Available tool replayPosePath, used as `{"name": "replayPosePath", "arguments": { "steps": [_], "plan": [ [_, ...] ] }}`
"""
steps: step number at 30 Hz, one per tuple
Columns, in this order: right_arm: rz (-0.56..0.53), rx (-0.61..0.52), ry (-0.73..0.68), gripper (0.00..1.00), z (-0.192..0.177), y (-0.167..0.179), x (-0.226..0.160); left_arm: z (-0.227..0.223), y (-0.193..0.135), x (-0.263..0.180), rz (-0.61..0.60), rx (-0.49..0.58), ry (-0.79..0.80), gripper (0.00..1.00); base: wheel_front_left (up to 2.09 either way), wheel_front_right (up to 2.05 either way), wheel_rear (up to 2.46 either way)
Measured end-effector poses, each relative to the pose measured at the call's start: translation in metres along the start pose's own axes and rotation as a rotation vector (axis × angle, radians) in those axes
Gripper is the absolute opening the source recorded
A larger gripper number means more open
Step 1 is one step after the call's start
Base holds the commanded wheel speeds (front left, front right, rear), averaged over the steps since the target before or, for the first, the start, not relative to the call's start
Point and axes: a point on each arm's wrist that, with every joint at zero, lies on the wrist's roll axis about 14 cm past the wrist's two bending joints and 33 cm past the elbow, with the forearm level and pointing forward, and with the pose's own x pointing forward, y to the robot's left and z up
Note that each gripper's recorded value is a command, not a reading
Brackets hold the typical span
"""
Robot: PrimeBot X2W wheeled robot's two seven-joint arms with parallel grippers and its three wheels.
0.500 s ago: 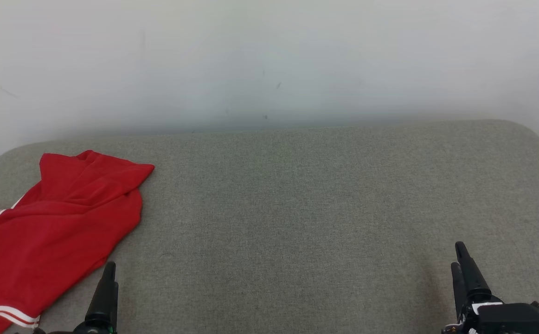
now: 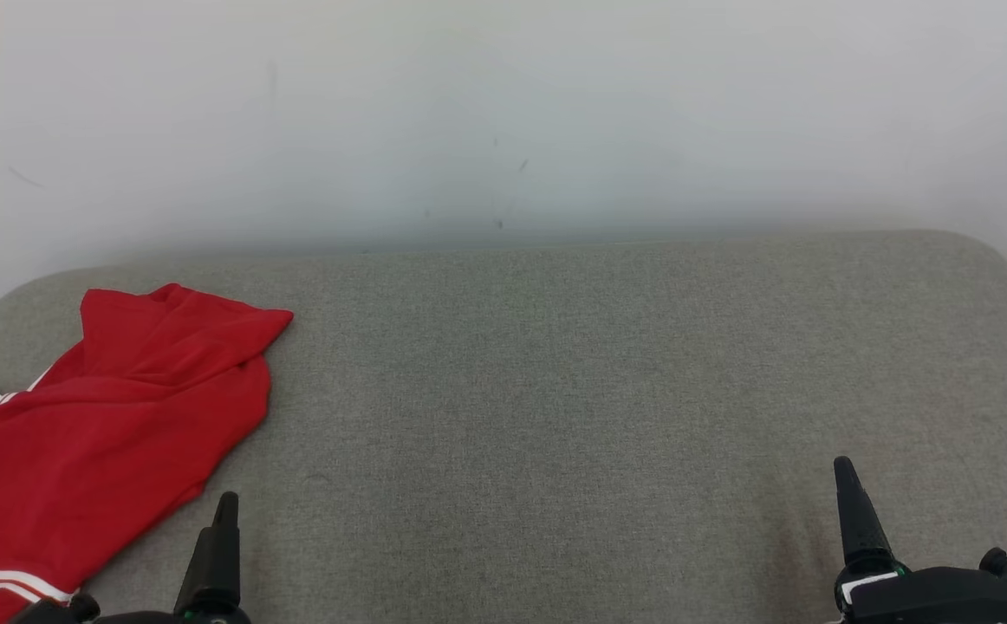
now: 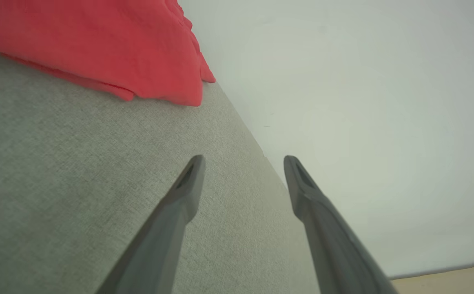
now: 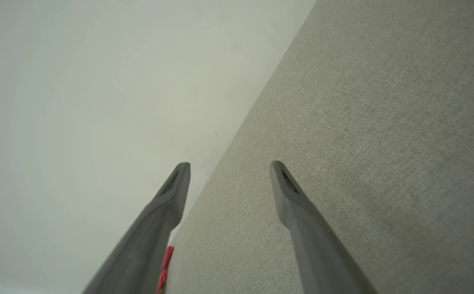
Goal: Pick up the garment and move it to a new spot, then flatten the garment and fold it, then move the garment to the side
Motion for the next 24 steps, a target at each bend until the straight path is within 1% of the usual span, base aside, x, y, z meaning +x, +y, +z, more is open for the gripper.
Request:
{"name": "replayPosePath", "arguments": {
  "steps": [4, 14, 17, 20, 24],
  "plan": [
    [0.003, -0.09, 0.004, 1.0, -0.0018, 0.0004, -0.0003, -0.0011, -0.0042, -0.001, -0.008, 0.118, 0.0, 1.0, 0.0, 0.0, 0.0],
    [0.014, -0.312, 0.007, 1.0, -0.0042, 0.0012, -0.0008, -0.0037, -0.0047, -0.0055, 0.002, 0.356, 0.001, 1.0, 0.0, 0.0, 0.0],
    [0.021, -0.364, 0.006, 1.0, -0.0045, 0.0026, -0.0009, -0.0047, -0.0046, -0.0062, 0.006, 0.412, 0.0, 1.0, 0.0, 0.0, 0.0],
    [0.027, -0.393, 0.007, 1.0, -0.0056, 0.0038, -0.0012, -0.0059, -0.0038, -0.0069, 0.009, 0.442, 0.002, 1.0, 0.0, 0.0, 0.0],
    [0.041, -0.465, 0.019, 1.0, -0.0097, 0.0063, -0.0017, -0.007, -0.002, -0.0084, 0.013, 0.513, 0.003, 1.0, 0.0, 0.0, 0.0]
  ]
}}
